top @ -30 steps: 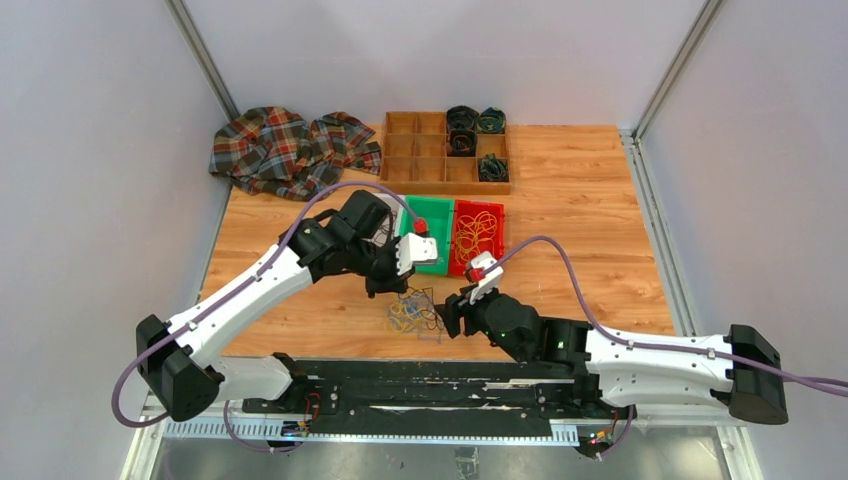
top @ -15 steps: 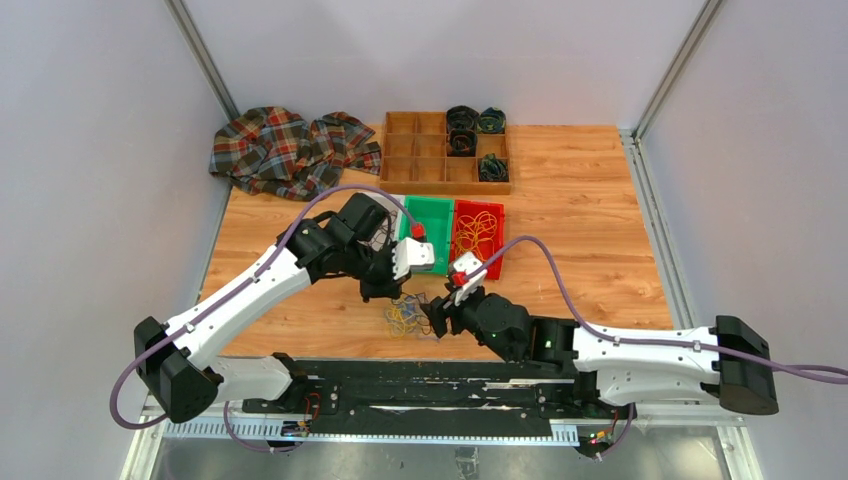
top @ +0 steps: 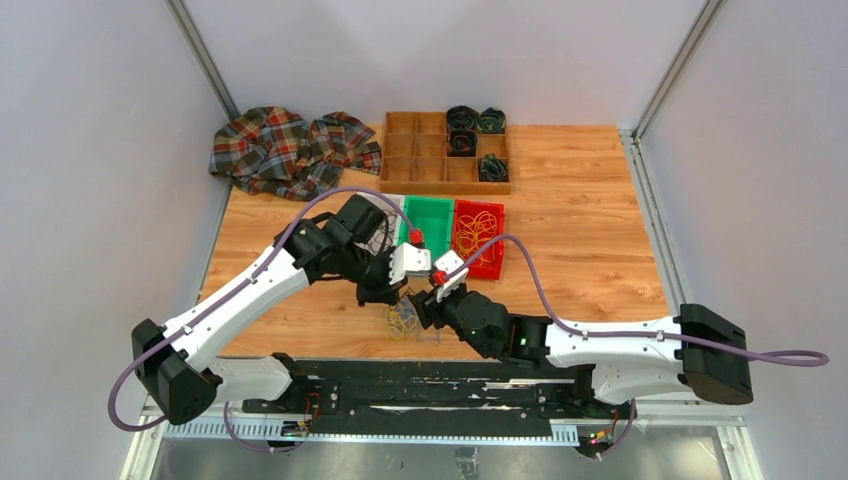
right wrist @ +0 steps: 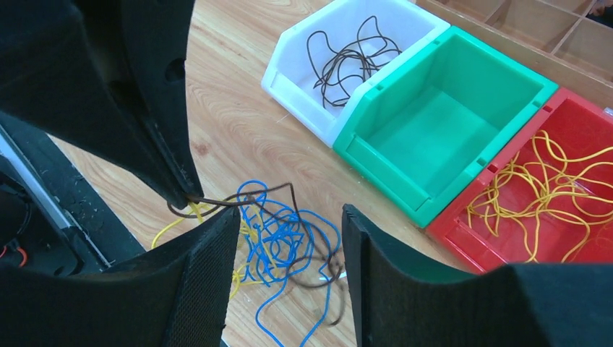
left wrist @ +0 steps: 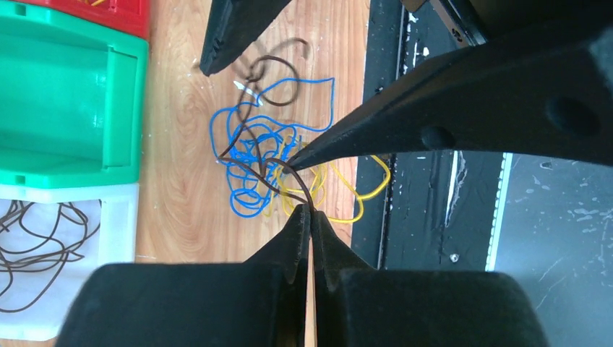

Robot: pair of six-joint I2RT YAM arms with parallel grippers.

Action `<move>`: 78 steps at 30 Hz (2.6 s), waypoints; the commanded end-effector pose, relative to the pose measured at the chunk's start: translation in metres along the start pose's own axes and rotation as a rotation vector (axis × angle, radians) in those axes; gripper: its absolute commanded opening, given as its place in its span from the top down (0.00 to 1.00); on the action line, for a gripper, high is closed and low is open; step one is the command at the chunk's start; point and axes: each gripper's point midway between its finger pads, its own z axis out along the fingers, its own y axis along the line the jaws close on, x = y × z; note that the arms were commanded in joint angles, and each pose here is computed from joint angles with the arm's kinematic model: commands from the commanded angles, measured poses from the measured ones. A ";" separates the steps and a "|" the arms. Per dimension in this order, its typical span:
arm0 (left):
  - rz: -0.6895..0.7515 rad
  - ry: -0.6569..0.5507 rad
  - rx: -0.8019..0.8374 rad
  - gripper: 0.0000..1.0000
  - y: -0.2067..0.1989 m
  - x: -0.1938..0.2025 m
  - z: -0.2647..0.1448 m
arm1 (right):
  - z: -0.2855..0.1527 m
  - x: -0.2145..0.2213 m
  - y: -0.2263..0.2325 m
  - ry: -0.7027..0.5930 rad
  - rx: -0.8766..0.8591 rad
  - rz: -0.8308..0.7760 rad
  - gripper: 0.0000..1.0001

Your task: Untangle the cables

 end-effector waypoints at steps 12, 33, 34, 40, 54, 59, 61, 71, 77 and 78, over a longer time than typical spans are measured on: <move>0.094 -0.080 0.068 0.99 -0.018 -0.023 -0.014 | -0.002 -0.008 0.020 -0.063 -0.121 0.073 0.39; 0.148 -0.012 -0.015 0.93 0.006 -0.020 -0.016 | -0.029 -0.015 0.012 -0.071 -0.162 0.099 0.99; 0.150 -0.020 -0.015 0.95 0.006 -0.022 -0.017 | -0.030 -0.015 0.013 -0.068 -0.173 0.102 0.98; 0.174 -0.065 -0.015 0.97 0.001 -0.033 -0.025 | -0.029 -0.009 0.010 -0.060 -0.153 0.113 0.53; 0.172 -0.108 -0.027 1.00 -0.003 -0.046 -0.035 | 0.008 -0.041 0.001 -0.155 0.028 0.113 0.46; 0.174 -0.133 -0.016 1.00 -0.007 -0.052 -0.039 | 0.021 -0.046 -0.003 -0.181 0.096 0.117 0.46; 0.172 -0.148 -0.002 1.00 -0.011 -0.057 -0.043 | 0.028 -0.046 -0.001 -0.187 0.099 0.103 0.47; 0.256 -0.239 -0.085 0.99 -0.016 -0.099 -0.093 | 0.044 0.004 -0.004 -0.110 0.123 0.103 0.52; 0.326 -0.255 -0.251 1.00 0.001 -0.121 -0.130 | 0.044 0.037 -0.015 -0.058 0.147 0.118 0.55; 0.342 -0.252 -0.292 1.00 0.006 -0.125 -0.138 | 0.042 0.043 -0.017 -0.048 0.152 0.119 0.56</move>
